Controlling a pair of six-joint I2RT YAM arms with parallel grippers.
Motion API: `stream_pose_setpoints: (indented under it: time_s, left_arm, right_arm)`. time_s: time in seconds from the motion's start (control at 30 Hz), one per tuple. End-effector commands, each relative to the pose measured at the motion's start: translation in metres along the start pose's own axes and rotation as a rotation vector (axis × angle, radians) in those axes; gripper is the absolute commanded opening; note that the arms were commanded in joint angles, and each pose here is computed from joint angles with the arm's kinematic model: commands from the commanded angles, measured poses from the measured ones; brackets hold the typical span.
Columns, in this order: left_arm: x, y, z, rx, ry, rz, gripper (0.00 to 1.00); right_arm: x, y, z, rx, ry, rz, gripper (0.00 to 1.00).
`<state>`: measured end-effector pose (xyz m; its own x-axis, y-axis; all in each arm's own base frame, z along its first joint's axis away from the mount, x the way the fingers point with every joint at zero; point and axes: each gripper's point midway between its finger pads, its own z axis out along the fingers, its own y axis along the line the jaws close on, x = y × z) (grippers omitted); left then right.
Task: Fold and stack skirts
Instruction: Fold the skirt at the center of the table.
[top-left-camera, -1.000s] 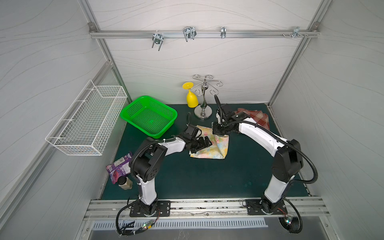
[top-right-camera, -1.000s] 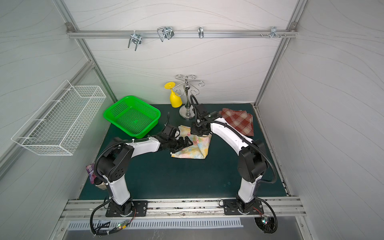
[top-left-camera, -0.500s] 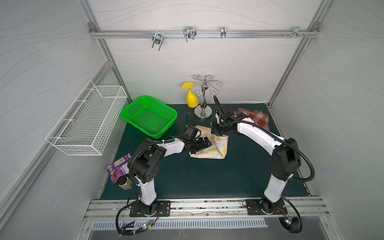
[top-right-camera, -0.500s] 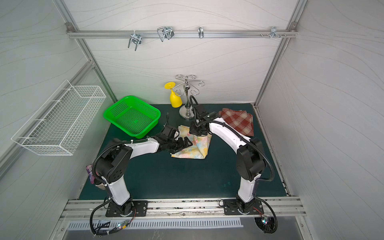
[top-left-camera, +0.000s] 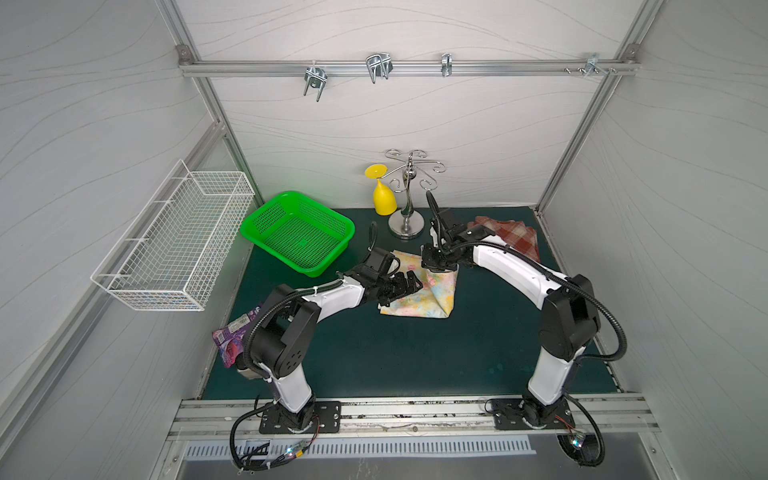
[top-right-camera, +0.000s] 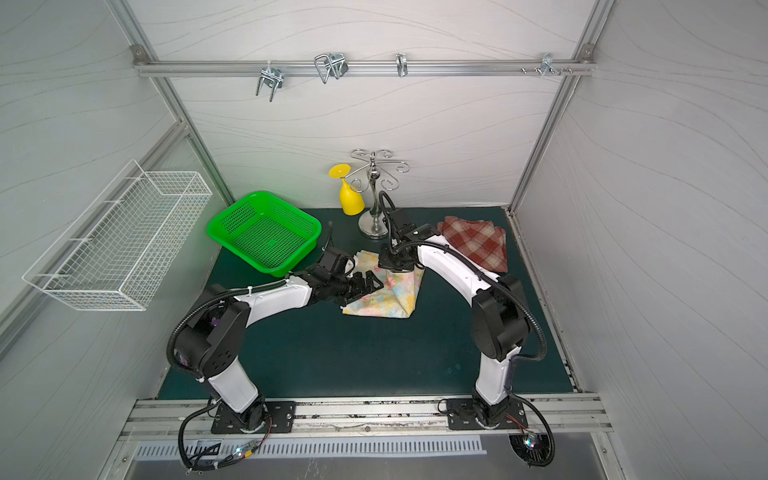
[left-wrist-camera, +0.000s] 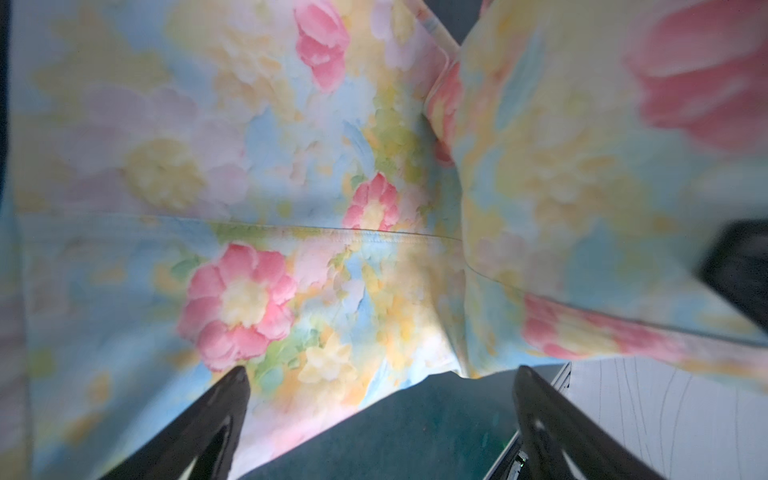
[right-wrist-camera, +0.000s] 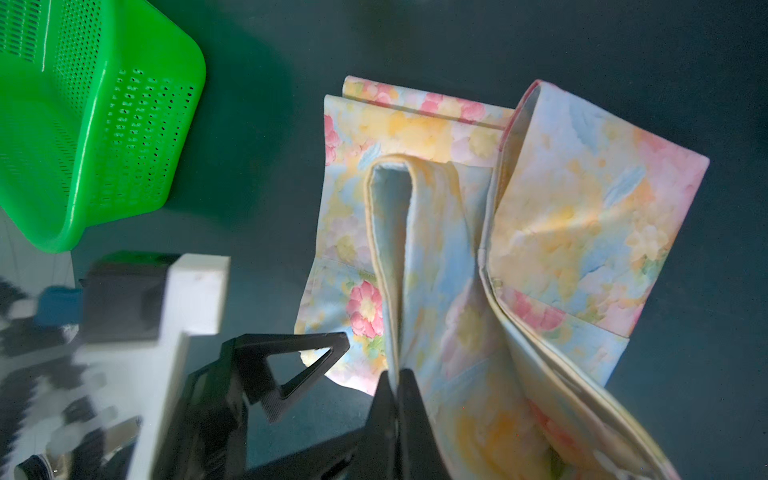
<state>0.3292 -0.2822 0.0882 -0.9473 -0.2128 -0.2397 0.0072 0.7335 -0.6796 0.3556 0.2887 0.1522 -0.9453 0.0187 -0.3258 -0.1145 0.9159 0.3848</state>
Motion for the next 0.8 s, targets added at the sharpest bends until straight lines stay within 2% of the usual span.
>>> stream_pose_setpoints:
  time_s: [0.0, 0.23, 0.53, 0.77]
  left_arm:
    - [-0.002, -0.004, -0.013, -0.003, -0.036, 0.010, 0.99]
    - [0.007, 0.018, -0.024, -0.028, -0.058, -0.022, 0.99]
    - [0.014, 0.048, -0.019, -0.051, -0.041, -0.077, 0.99]
    - [0.016, 0.057, -0.010, -0.052, -0.022, -0.092, 0.99]
  right_arm:
    - [-0.003, 0.004, 0.009, -0.004, -0.001, 0.011, 0.00]
    - [0.004, 0.009, 0.030, -0.021, 0.030, 0.027, 0.00]
    - [0.010, 0.025, 0.051, -0.061, 0.064, 0.046, 0.00]
    - [0.018, 0.039, 0.064, -0.068, 0.081, 0.037, 0.00]
